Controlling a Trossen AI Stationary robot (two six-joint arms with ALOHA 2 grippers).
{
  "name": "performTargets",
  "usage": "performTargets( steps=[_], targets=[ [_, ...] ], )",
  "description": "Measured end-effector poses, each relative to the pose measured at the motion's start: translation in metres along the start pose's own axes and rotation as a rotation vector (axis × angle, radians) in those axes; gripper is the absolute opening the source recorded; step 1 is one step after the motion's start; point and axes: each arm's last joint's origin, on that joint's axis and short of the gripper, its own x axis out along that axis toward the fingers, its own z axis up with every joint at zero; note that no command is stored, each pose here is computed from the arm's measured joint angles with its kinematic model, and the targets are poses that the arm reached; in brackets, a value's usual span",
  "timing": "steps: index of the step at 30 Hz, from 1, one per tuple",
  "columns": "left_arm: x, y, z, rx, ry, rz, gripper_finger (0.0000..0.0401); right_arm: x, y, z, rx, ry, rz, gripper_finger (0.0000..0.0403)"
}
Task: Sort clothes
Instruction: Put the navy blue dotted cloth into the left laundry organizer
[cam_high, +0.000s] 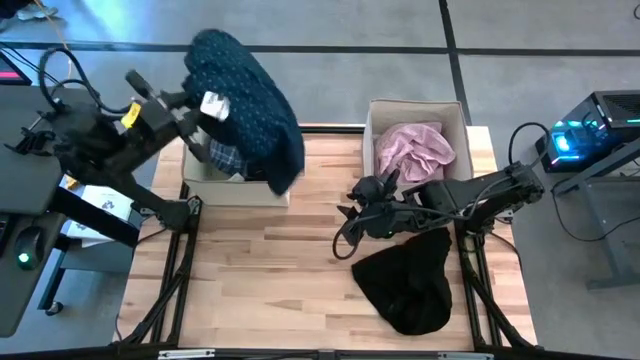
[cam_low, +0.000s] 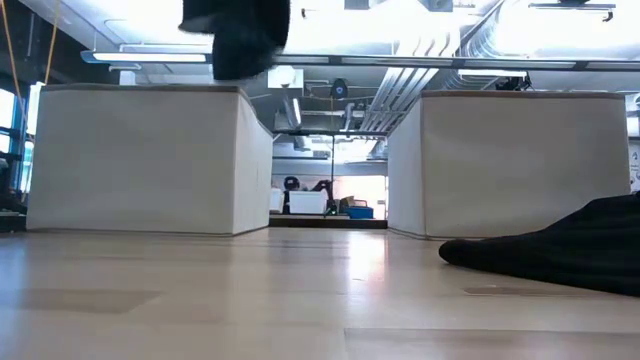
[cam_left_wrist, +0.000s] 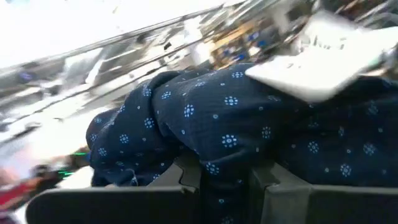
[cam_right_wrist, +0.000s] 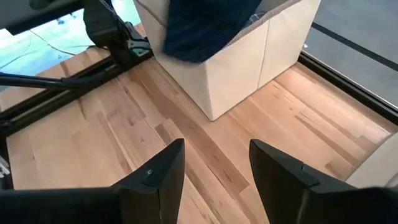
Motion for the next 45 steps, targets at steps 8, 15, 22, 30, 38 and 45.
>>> performTargets(
  steps=[8,15,22,30,38,45],
  targets=[
    [-0.001,0.035,-0.005,0.124,0.095,0.155,0.0041,0.0,0.0,0.0,0.002,-0.005,-0.001,0.0167],
    [-0.005,0.048,-0.031,0.105,0.216,0.202,0.0041,0.0,0.0,0.0,0.004,-0.006,0.0,0.0167],
    [-0.015,0.056,-0.068,-0.005,0.38,0.253,0.0042,0.0,0.0,0.001,0.005,-0.007,0.001,0.0167],
    [-0.011,0.057,-0.076,-0.274,0.394,0.252,0.0039,0.0,0.002,0.002,0.016,-0.018,0.012,0.0167],
    [0.028,0.041,-0.099,-0.296,0.633,0.255,0.0035,-0.001,0.004,0.002,0.025,-0.021,0.034,0.0167],
    [0.082,0.034,-0.145,-0.278,0.997,0.202,0.0035,-0.006,0.01,-0.003,0.023,0.01,0.083,0.0167]
  ],
)
